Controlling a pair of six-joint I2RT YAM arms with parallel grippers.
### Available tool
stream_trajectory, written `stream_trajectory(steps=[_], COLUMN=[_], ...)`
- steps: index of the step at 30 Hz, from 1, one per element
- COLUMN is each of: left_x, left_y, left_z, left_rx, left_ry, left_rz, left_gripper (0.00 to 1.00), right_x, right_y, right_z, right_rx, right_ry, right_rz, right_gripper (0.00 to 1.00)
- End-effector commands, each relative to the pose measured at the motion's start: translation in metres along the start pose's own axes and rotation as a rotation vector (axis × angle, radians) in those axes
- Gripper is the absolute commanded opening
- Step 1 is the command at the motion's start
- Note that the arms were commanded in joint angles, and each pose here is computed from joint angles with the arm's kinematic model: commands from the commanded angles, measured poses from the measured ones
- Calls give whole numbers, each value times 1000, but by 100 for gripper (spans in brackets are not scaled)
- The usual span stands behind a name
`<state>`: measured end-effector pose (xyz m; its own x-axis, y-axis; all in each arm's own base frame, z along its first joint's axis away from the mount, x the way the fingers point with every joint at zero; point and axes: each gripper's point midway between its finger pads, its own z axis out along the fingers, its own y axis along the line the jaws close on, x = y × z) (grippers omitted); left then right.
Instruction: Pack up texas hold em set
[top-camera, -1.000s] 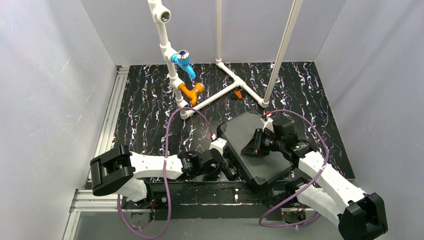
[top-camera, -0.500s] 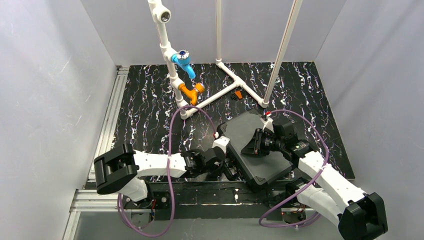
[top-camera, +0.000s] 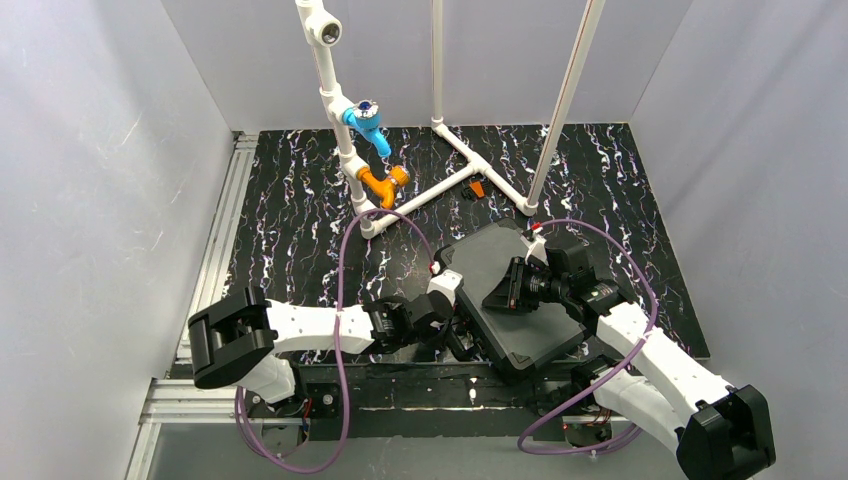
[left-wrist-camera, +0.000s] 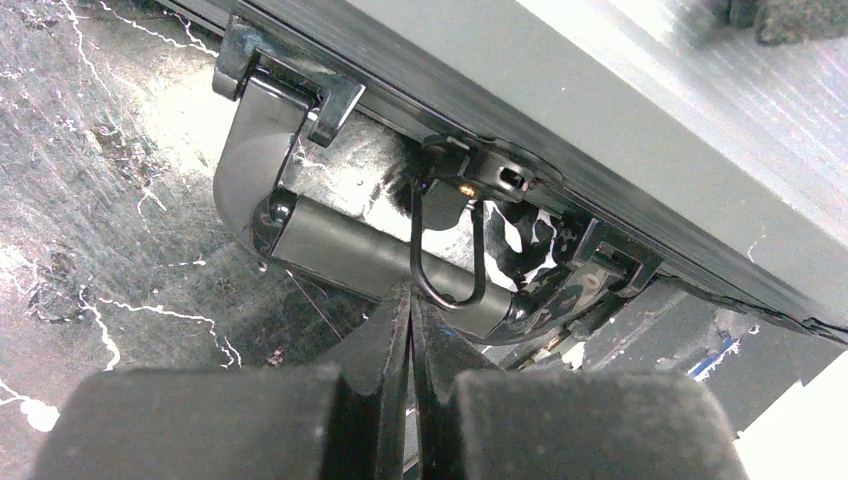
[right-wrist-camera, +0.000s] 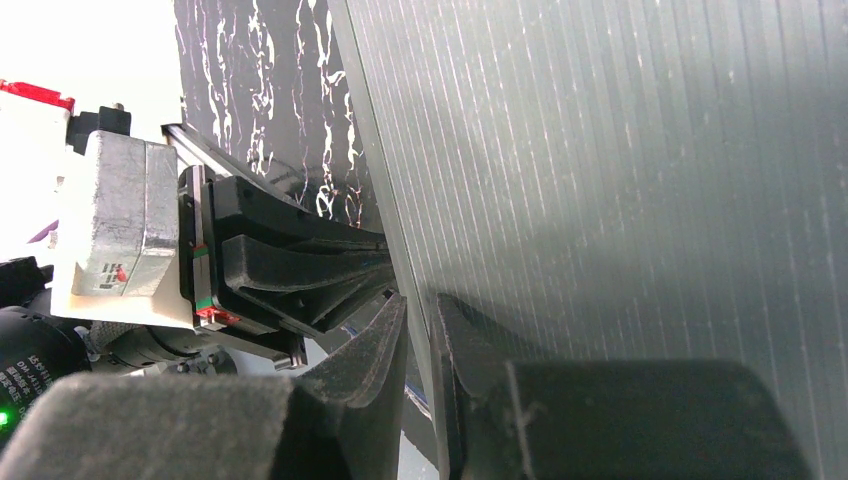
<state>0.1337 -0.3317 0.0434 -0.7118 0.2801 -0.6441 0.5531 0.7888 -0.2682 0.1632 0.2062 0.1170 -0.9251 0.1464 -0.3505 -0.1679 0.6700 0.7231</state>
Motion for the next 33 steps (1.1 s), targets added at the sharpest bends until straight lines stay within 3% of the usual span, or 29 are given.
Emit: stream_trajectory(steps=[1, 18, 33], left_x=[-15, -28, -59], left_y=[-3, -22, -32], left_z=[1, 24, 17], left_rx=[-4, 66, 97], left_ry=[-33, -48, -115], left_rz=[3, 6, 27], left_gripper=[0, 0, 0], right_x=[36, 37, 39], right_y=[-64, -66, -70], right_z=[1, 2, 6], right_rx=[251, 257, 261], right_ry=[94, 102, 110], right_rz=[50, 49, 54], right_gripper=[24, 24, 24])
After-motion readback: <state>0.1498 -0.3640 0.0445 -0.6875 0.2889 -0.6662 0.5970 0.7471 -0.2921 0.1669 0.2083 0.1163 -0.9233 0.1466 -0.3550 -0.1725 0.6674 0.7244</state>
